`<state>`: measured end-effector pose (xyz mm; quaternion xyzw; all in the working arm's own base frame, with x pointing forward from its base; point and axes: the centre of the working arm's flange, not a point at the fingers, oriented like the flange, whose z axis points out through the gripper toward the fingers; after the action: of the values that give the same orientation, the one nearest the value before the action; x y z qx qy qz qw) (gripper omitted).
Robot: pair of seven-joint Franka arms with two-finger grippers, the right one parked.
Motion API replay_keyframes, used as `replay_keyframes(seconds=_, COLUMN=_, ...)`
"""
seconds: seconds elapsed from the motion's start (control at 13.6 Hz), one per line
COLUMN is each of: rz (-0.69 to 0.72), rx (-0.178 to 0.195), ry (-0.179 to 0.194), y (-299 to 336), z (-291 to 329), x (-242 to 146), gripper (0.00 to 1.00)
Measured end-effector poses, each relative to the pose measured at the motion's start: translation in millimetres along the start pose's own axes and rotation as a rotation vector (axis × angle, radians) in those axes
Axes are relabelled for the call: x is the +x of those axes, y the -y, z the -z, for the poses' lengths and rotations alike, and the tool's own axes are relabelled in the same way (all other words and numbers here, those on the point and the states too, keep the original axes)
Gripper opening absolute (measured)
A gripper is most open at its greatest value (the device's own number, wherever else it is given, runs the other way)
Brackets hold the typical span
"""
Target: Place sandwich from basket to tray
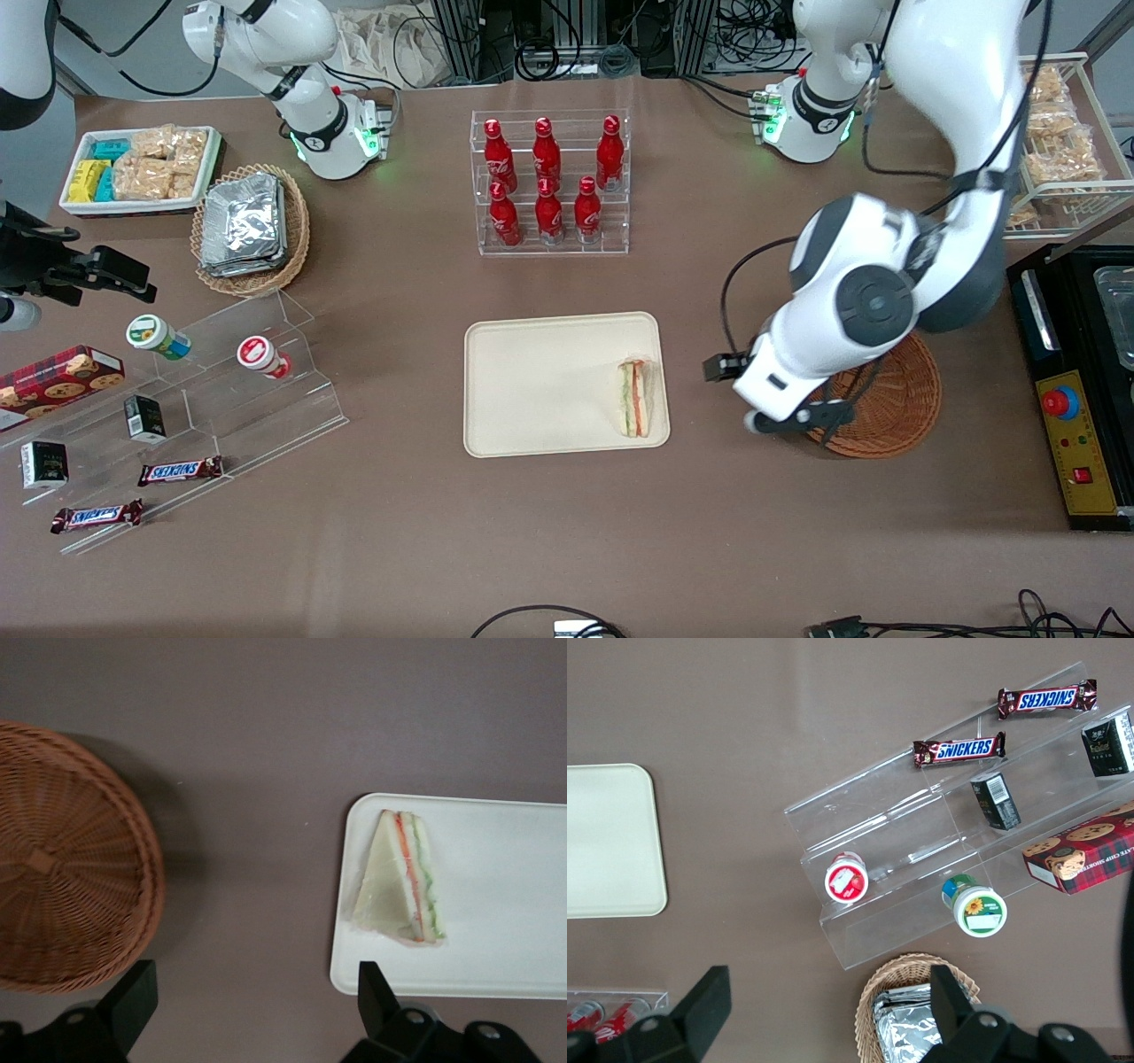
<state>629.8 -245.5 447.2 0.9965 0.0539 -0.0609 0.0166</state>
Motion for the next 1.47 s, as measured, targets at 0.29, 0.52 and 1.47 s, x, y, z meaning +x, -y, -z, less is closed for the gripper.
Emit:
replay_keyframes(seconds=0.29, rz=-0.092, rx=0.08, ry=-0.026, y=58, z=71, x=-18, gripper=1.0)
replay_keyframes(seconds=0.52, rz=-0.148, rx=0.129, ry=-0.039, y=98, z=120, x=-39, gripper=1.0)
replay_keyframes(seconds=1.47, rz=-0.115, rx=0.165, ry=0.049, y=131, z=126, x=-56, gripper=1.0)
